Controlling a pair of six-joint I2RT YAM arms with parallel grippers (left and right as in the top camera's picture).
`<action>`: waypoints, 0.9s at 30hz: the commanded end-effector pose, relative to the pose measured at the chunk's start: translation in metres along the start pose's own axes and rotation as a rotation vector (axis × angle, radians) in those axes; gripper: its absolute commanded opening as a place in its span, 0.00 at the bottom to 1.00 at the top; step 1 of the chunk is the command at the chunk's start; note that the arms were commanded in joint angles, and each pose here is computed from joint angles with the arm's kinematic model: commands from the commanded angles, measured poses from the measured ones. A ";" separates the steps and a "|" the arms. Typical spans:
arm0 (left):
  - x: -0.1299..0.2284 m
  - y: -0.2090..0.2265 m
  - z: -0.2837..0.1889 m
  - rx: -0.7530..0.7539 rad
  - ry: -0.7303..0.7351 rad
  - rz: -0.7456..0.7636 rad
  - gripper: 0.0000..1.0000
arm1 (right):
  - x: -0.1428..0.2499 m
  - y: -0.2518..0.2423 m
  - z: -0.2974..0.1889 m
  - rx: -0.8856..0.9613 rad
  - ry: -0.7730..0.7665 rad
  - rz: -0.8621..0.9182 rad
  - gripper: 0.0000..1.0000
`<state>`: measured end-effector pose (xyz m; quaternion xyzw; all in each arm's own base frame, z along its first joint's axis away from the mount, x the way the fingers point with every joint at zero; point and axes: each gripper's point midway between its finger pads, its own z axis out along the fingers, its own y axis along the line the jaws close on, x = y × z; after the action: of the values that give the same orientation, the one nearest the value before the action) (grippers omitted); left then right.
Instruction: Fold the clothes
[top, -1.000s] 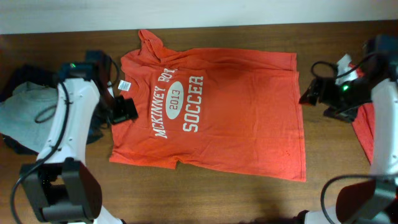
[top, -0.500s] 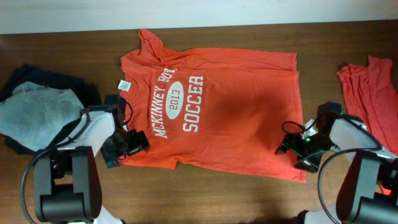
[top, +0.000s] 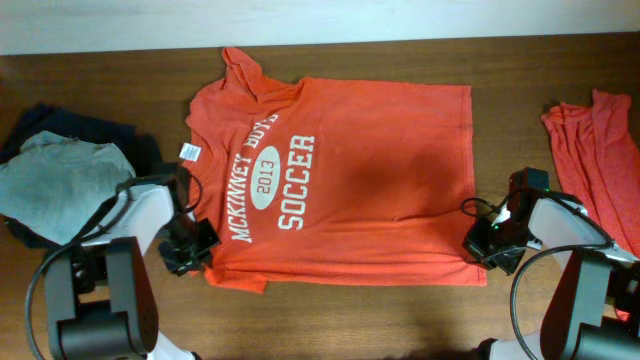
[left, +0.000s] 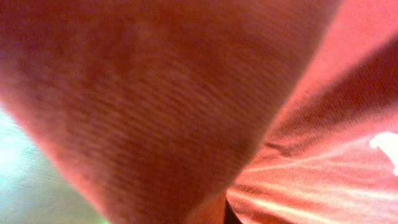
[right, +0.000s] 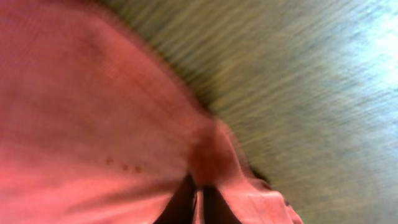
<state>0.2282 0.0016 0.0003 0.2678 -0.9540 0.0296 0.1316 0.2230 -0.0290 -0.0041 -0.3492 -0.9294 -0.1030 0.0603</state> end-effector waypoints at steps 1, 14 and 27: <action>0.004 0.012 0.001 0.029 0.042 -0.025 0.00 | -0.001 -0.028 0.005 0.153 -0.022 0.047 0.04; 0.012 0.014 -0.001 0.051 0.089 -0.030 0.10 | 0.025 -0.058 -0.004 0.313 0.055 0.138 0.04; 0.025 0.011 -0.027 0.090 0.081 -0.028 0.58 | 0.003 -0.029 -0.021 0.192 -0.008 0.072 0.93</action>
<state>0.2060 0.0038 0.0179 0.2845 -0.9406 0.0675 0.1727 0.1944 -0.0499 0.0069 -0.3700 -0.9224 -0.0109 0.1107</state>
